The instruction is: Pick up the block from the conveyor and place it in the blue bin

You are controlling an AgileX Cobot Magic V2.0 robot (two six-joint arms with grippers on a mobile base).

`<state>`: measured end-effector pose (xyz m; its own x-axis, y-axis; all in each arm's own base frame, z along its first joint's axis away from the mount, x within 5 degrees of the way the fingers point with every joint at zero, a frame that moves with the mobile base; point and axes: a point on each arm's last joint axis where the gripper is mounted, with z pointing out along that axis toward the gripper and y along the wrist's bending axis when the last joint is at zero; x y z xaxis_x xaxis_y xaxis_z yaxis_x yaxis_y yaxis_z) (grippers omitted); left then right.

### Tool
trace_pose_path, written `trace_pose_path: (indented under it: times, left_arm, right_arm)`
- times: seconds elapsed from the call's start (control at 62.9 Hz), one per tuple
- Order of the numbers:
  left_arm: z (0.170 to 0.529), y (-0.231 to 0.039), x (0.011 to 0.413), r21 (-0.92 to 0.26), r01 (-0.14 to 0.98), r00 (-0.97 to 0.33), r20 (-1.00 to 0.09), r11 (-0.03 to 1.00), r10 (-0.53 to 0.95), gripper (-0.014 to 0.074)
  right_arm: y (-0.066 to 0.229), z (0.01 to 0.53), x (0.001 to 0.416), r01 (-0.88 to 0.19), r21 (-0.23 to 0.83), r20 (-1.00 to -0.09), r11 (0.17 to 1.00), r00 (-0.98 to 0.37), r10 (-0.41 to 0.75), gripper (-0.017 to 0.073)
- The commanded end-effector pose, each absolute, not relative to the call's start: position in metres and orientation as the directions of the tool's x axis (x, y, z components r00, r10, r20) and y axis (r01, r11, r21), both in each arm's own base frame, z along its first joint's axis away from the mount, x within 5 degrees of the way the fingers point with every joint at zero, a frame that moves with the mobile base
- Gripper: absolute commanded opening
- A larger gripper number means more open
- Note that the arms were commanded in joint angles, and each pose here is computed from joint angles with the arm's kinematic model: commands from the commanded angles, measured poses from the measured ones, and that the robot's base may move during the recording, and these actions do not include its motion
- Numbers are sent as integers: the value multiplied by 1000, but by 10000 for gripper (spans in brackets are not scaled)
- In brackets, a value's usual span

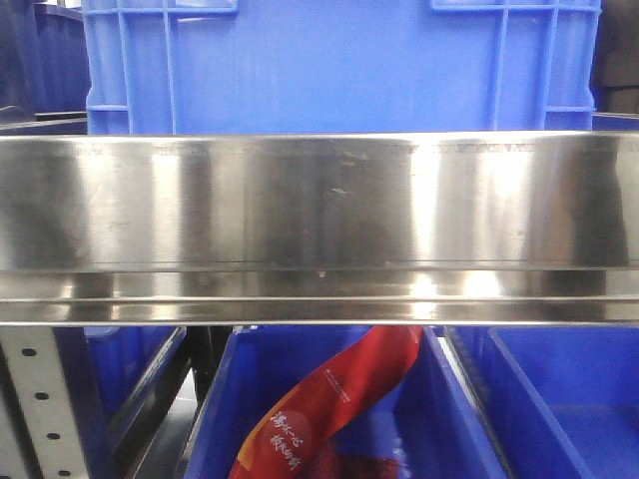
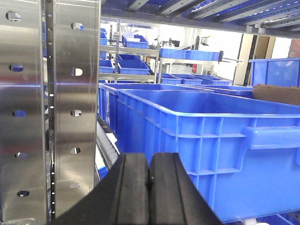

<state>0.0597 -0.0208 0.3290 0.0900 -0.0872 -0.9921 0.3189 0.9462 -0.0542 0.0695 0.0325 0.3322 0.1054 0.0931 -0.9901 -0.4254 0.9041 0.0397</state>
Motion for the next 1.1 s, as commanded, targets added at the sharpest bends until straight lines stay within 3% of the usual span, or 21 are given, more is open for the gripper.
trace_pose_path:
  times: [0.0, 0.334, 0.715, 1.08]
  left_arm:
    - [330, -20, 59, -63, 314, 106, -989, 947, -100, -111]
    - [330, -20, 59, -63, 314, 106, -989, 947, -100, -111]
    - [330, -20, 59, -63, 314, 106, -989, 947, -100, -111]
    - [330, -20, 59, -63, 314, 106, -989, 947, -100, -111]
  right_arm:
    - [32, 332, 69, -419, 32, -988, 907, 124, 92, -169]
    - [31, 329, 67, -413, 1, -989, 911, 132, 60, -169]
    - [11, 260, 63, -171, -6, -998, 985, 70, 6, -169]
    - [6, 214, 56, -101, 6, -996, 995, 93, 16, -169]
